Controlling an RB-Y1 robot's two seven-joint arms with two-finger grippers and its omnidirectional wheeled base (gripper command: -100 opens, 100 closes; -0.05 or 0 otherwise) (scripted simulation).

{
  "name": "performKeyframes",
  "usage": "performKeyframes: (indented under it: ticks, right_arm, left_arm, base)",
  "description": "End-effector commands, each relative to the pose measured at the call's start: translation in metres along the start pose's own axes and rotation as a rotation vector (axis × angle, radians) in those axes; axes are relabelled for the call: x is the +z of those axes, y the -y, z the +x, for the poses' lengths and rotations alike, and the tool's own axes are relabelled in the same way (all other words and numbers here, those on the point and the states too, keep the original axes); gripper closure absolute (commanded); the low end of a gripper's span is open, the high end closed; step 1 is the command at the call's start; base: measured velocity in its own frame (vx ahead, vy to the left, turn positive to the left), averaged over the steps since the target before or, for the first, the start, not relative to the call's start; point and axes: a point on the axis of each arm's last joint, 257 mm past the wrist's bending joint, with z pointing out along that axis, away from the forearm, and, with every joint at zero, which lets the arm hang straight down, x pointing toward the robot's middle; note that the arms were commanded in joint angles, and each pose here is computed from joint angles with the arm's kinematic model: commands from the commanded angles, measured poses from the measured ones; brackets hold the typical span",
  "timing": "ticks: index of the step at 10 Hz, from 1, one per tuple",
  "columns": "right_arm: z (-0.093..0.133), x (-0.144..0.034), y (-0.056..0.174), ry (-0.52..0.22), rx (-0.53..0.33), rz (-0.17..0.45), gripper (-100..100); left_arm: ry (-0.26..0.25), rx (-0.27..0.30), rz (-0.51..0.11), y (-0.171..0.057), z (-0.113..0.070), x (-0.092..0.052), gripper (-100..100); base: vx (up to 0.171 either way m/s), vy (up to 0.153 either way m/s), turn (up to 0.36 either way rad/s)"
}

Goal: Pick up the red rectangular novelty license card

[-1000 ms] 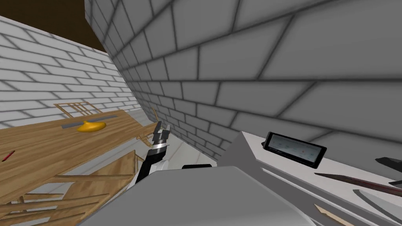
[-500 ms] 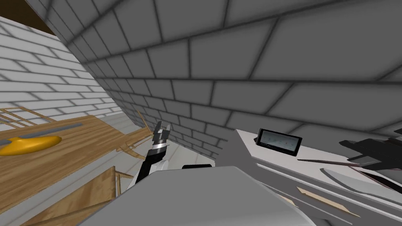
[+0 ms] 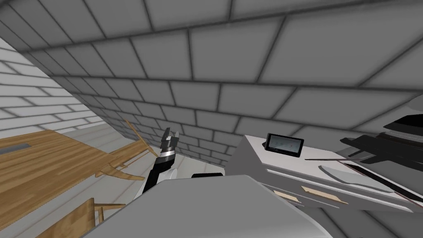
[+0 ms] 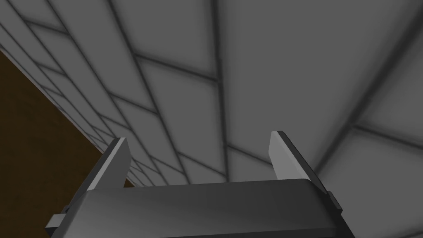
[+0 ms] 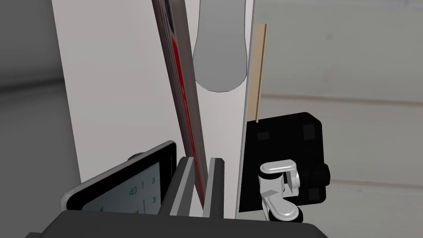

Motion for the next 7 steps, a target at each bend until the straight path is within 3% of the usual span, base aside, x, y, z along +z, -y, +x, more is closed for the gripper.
performKeyframes:
  ticks: [1,2,3,6,7]
  right_arm:
    - [0.005,-0.002,-0.002,-0.012,0.004,-0.003,100]
    - [-0.009,-0.018,0.022,-0.005,-0.032,0.026,100]
    - [-0.014,-0.021,0.032,0.0,-0.044,0.042,100]
    - [-0.01,-0.025,0.031,-0.023,-0.044,0.039,100]
    - [-0.01,-0.026,0.031,-0.025,-0.045,0.038,0]
  left_arm:
    - [0.0,0.0,0.0,0.0,0.0,0.0,0]
    - [0.0,0.0,0.0,0.0,0.0,0.0,0]
    - [0.0,0.0,0.0,0.0,0.0,0.0,0]
    - [0.0,0.0,0.0,0.0,0.0,0.0,0]
    - [0.0,0.0,0.0,0.0,0.0,0.0,0]
  base:
    - [0.005,0.009,0.092]
    - [0.066,0.015,-0.353]
    - [0.092,0.034,-0.466]
    - [0.015,0.012,0.007]
    - [0.0,0.0,0.0]
